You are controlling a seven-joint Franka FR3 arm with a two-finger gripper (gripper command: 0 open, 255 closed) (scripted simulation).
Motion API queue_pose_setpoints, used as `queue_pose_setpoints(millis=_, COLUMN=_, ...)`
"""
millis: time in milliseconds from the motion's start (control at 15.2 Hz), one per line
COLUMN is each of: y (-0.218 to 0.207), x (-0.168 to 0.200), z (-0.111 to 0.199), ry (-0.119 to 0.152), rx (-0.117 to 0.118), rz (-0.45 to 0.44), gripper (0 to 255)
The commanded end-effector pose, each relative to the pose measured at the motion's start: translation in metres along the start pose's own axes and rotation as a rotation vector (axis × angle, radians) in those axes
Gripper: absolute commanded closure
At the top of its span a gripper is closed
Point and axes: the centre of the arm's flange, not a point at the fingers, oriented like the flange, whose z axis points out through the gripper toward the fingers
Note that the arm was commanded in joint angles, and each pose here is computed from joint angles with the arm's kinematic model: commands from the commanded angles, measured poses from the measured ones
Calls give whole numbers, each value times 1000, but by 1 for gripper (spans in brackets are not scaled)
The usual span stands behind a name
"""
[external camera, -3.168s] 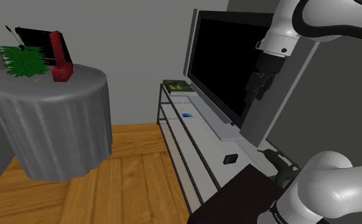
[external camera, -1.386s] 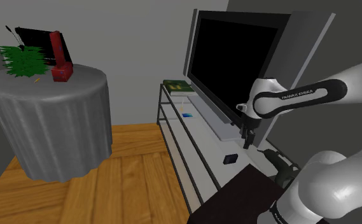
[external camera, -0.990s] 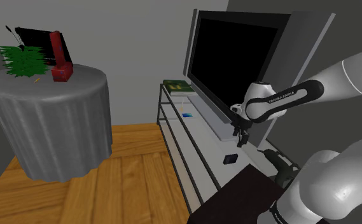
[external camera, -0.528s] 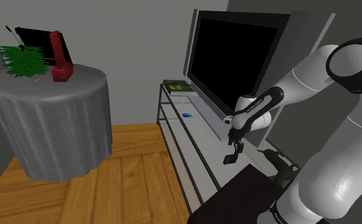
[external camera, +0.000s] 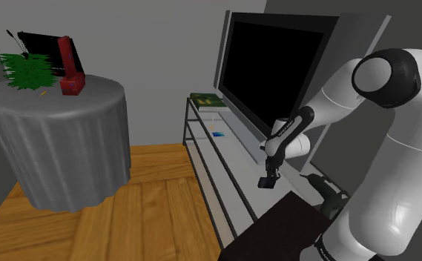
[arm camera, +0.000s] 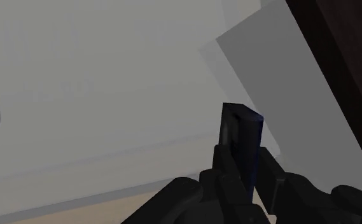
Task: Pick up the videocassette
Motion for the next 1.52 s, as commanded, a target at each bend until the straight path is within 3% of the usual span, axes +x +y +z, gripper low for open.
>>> queue_pose_setpoints(millis=0, y=0, x=-42, z=12, ry=-7, rx=32, rz=98, gripper=255)
queue_pose_setpoints(millis=330, y=-16, x=-42, z=12, ry=-8, rx=31, rz=98, gripper=255)
queue_pose_setpoints(millis=1452, y=-10, x=-47, z=-76, ry=-7, rx=33, rz=99, gripper=255)
